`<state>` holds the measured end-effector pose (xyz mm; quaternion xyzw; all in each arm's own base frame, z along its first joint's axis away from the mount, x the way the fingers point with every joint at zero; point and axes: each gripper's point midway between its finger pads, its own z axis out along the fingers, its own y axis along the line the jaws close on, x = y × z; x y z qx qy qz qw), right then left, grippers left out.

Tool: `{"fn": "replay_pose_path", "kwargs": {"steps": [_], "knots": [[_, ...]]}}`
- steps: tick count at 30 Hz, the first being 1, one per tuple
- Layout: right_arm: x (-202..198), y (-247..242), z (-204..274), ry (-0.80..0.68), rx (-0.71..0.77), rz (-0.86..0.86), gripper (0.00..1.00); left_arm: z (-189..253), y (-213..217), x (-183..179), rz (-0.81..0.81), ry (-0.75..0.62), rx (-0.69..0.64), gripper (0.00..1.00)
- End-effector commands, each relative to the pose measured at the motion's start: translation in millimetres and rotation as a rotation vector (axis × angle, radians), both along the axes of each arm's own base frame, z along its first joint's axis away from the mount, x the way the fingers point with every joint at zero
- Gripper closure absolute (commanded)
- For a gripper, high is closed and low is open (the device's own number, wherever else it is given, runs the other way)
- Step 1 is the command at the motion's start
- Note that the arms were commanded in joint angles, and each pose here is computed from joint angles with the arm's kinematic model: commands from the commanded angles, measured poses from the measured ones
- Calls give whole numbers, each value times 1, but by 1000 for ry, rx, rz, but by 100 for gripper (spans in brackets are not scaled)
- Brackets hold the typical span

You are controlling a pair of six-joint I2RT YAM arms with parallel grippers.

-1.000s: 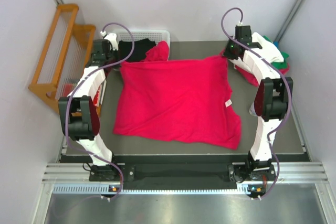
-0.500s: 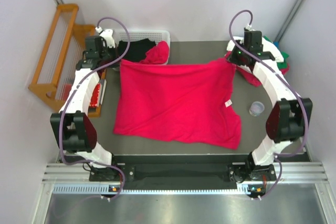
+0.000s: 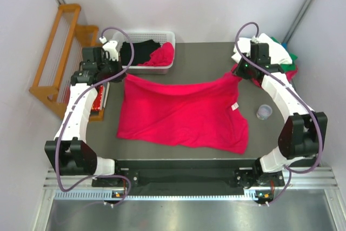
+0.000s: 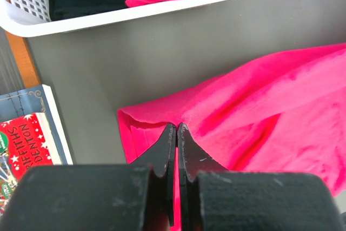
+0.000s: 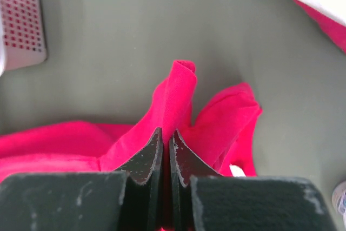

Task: Fold and stack the t-shirts
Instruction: Fold the tshirt

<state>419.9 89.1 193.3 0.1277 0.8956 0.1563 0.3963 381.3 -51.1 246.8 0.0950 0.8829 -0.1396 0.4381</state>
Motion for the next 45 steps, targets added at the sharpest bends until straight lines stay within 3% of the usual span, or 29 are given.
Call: {"fn": "replay_pose_path", "kwargs": {"steps": [1, 8, 13, 18, 25, 32, 33, 36, 38, 39, 45], "knots": [[26, 5, 9, -53, -5, -6, 100, 4, 6, 5, 17, -44, 33, 100], [89, 15, 18, -70, -10, 9, 100, -39, 29, 63, 104, -17, 114, 100], [91, 17, 23, -66, -2, 16, 100, -78, 34, 71, 102, 97, 145, 100], [45, 18, 12, -34, 16, 26, 100, -73, 31, 55, 81, 78, 140, 100], [-52, 39, -45, 134, 23, 99, 100, -47, 15, 13, 11, 49, 92, 100], [-102, 39, -77, 230, -21, 118, 100, -52, 8, -18, -42, 72, 84, 96], [-105, 38, -80, 244, -28, 117, 98, -55, 6, -21, -51, 81, 74, 93], [-114, 33, -88, 286, -49, 110, 85, -64, 3, -29, -67, 116, 63, 53], [-117, 31, -88, 295, -62, 108, 84, -68, 3, -32, -69, 123, 62, 18], [-116, 29, -86, 293, -66, 100, 83, -68, 2, -33, -73, 123, 58, 11], [-119, 26, -81, 299, -72, 88, 77, -49, -8, -32, -94, 90, 12, 9]]}}
